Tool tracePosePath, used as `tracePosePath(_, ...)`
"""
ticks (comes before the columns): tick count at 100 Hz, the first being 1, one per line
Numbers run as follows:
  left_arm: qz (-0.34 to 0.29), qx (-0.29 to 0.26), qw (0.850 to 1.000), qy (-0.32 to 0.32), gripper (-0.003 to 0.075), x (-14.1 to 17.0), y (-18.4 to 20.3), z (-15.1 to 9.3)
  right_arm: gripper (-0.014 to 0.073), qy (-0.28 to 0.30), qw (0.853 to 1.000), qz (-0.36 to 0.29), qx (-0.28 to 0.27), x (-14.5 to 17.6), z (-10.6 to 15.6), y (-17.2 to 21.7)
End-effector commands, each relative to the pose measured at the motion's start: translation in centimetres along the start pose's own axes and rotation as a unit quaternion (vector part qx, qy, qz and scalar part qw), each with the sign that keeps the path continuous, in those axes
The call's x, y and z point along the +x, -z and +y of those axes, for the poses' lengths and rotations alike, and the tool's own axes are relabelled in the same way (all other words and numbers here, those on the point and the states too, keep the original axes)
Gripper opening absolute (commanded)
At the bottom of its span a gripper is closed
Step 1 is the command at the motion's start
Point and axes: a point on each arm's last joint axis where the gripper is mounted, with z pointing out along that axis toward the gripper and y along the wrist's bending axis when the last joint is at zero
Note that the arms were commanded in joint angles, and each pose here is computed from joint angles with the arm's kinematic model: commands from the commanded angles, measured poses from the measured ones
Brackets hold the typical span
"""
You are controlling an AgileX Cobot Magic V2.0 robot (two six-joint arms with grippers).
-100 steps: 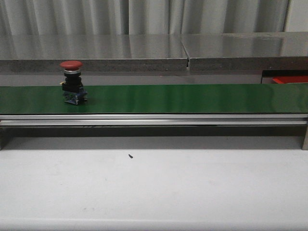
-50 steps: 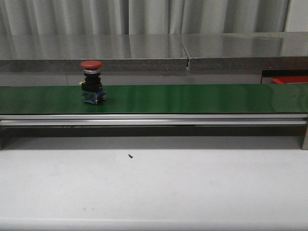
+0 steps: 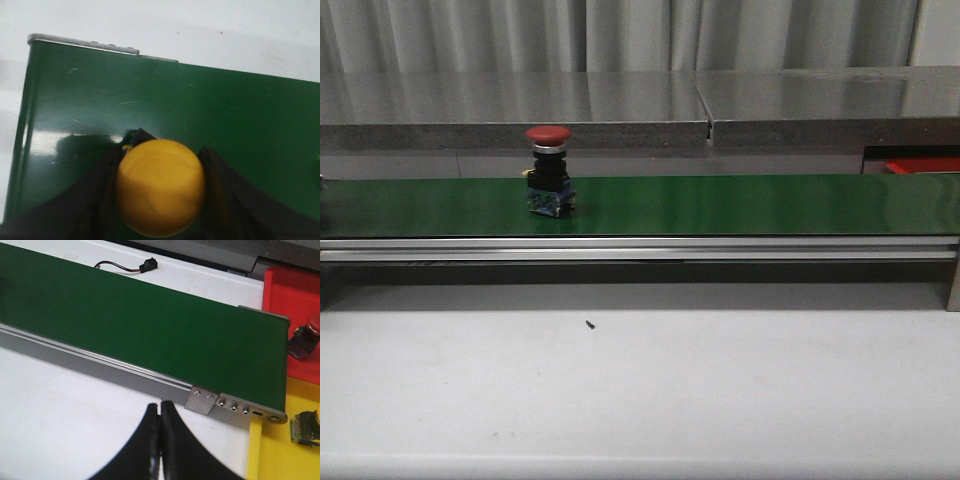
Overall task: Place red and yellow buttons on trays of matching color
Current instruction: 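Set the yellow button on the belt and open the left gripper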
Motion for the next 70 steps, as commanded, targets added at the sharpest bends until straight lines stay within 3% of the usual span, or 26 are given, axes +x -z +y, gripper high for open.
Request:
tracePosePath(1, -0.046, 0.008, 0.999, -0.006, 0.0125, -1.3, 2.3, -1.1, -0.0098, 0.001, 0.999, -0.042, 0.015, -1.3, -0.3, 0.5)
tracePosePath(39, -0.039, 0.011, 0.999, -0.006, 0.0657, -1.1, 2.3, -1.2, -0.0098, 0.001, 0.999, -0.042, 0.015, -1.3, -0.3, 0.5)
tracePosePath(70, -0.115, 0.051, 0.990, -0.066, 0.0671, -1.6, 7.9, -3.8, -0.0098, 0.001, 0.999, -0.042, 0.015, -1.3, -0.3, 0.5)
